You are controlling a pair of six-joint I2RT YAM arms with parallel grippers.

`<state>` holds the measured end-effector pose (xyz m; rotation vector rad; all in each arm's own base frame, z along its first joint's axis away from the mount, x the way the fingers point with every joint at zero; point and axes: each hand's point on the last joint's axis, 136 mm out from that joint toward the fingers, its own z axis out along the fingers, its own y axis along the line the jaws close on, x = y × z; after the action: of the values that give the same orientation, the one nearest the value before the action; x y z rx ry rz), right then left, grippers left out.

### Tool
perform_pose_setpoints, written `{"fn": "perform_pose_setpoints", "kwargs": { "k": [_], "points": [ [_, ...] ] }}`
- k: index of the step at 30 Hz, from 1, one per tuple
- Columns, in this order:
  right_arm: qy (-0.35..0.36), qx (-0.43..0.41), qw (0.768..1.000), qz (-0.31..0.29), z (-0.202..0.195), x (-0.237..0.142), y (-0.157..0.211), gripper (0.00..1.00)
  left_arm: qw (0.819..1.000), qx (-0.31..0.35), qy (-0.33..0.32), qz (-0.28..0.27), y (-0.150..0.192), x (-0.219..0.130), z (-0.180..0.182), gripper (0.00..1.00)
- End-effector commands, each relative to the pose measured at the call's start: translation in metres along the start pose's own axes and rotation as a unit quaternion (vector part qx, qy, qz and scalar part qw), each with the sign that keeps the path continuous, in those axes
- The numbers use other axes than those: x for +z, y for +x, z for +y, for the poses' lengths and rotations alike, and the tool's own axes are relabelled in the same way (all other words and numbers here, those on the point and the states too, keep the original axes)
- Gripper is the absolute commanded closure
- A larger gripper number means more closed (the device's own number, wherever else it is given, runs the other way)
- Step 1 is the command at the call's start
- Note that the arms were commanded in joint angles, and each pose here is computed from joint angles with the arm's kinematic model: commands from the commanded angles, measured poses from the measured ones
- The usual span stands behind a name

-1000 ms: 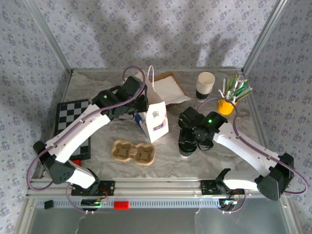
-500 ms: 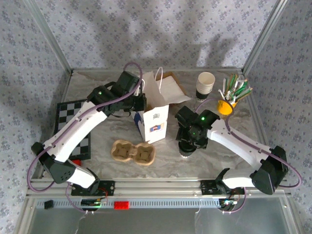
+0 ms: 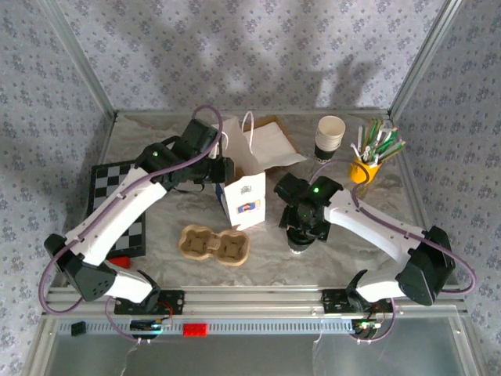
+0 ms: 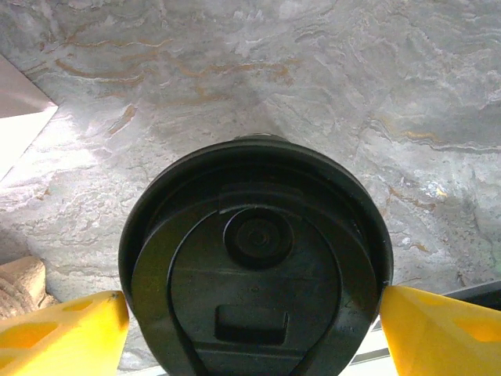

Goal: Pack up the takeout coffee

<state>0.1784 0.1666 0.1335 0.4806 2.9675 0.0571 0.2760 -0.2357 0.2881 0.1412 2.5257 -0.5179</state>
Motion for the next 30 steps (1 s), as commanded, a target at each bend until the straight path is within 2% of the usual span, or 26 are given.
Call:
{"fn": "perform_pose_setpoints", "kwargs": {
  "k": [1,8,16,22,26,30],
  "points": [
    [0.021,0.005,1.0,0.011,-0.006,-0.004,0.004,0.18,1.0,-0.004,0.016,-0.018,-0.004,-0.013,-0.002,0.59],
    [0.026,-0.027,0.999,0.02,-0.001,-0.008,0.0,0.19,0.999,-0.014,0.011,-0.03,-0.005,-0.02,0.003,0.53],
    [0.005,-0.081,0.996,0.036,0.007,-0.007,0.001,0.26,0.999,-0.023,0.006,-0.041,-0.006,-0.025,0.009,0.52],
    [0.006,-0.166,0.986,0.031,0.004,-0.014,-0.004,0.26,0.999,-0.028,0.006,-0.045,-0.005,-0.028,0.011,0.52],
    [-0.026,-0.213,0.976,0.033,0.016,-0.01,-0.004,0.25,0.998,-0.031,0.004,-0.046,-0.005,-0.028,0.013,0.52],
    [-0.026,-0.256,0.965,0.05,0.016,-0.007,0.001,0.24,0.998,-0.035,0.002,-0.048,-0.005,-0.029,0.015,0.52]
  ]
}}
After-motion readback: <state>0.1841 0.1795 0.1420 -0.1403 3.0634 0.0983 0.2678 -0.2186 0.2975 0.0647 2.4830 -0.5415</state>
